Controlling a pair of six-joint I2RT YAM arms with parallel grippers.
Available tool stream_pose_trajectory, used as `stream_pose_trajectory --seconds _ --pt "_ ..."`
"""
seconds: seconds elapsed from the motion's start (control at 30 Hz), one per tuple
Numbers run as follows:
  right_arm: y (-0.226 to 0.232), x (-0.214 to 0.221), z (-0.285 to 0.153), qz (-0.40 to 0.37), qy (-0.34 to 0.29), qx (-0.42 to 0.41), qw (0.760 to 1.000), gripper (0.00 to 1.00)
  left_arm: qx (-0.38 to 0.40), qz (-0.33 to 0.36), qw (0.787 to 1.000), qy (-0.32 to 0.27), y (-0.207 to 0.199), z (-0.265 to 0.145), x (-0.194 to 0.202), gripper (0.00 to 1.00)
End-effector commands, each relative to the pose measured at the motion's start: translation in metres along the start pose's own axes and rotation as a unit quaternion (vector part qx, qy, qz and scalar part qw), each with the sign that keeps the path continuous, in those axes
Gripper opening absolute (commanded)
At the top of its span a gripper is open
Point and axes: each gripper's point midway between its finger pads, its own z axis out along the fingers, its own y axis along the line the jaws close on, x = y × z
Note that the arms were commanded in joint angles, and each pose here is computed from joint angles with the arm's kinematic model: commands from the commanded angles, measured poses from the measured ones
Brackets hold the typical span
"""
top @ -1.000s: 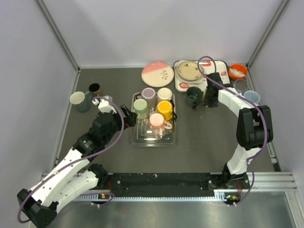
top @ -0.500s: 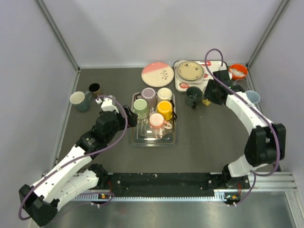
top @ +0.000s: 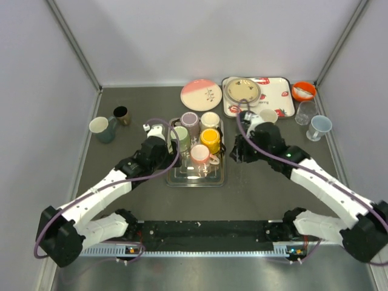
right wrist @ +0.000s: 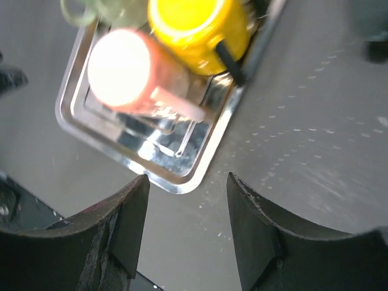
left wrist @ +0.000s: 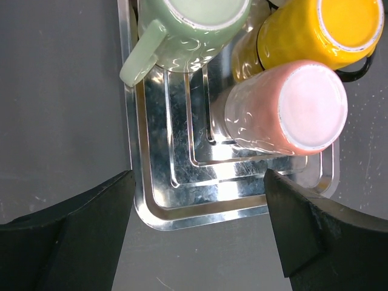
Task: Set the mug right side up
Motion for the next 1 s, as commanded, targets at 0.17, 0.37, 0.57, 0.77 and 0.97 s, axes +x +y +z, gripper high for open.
stream_pose_trajectory --seconds 0.17,0.37,0.57,0.77,0.97 --pt "0.077 0.006 0.054 -0.201 0.039 -0.144 0.968 0.58 0.015 -0.012 1.000 -0.017 -0.007 -0.020 -0.019 0.91" --pt "0.083 0.010 0.081 -0.256 0.090 -0.162 0.949 0.55 0.002 -0.011 0.999 -0.035 0.007 -0.030 -0.015 0.92" --pt "0.075 0.024 0.107 -0.269 0.126 -0.153 0.943 0.52 -0.007 -0.007 0.999 -0.035 0.013 -0.031 -0.011 0.92" --pt "0.066 0.034 0.122 -0.279 0.147 -0.139 0.939 0.52 -0.009 0.002 0.999 -0.037 0.013 -0.032 -0.014 0.92" --pt "0.058 0.037 0.137 -0.293 0.158 -0.122 0.935 0.52 -0.008 0.006 0.999 -0.032 0.012 -0.029 -0.013 0.92"
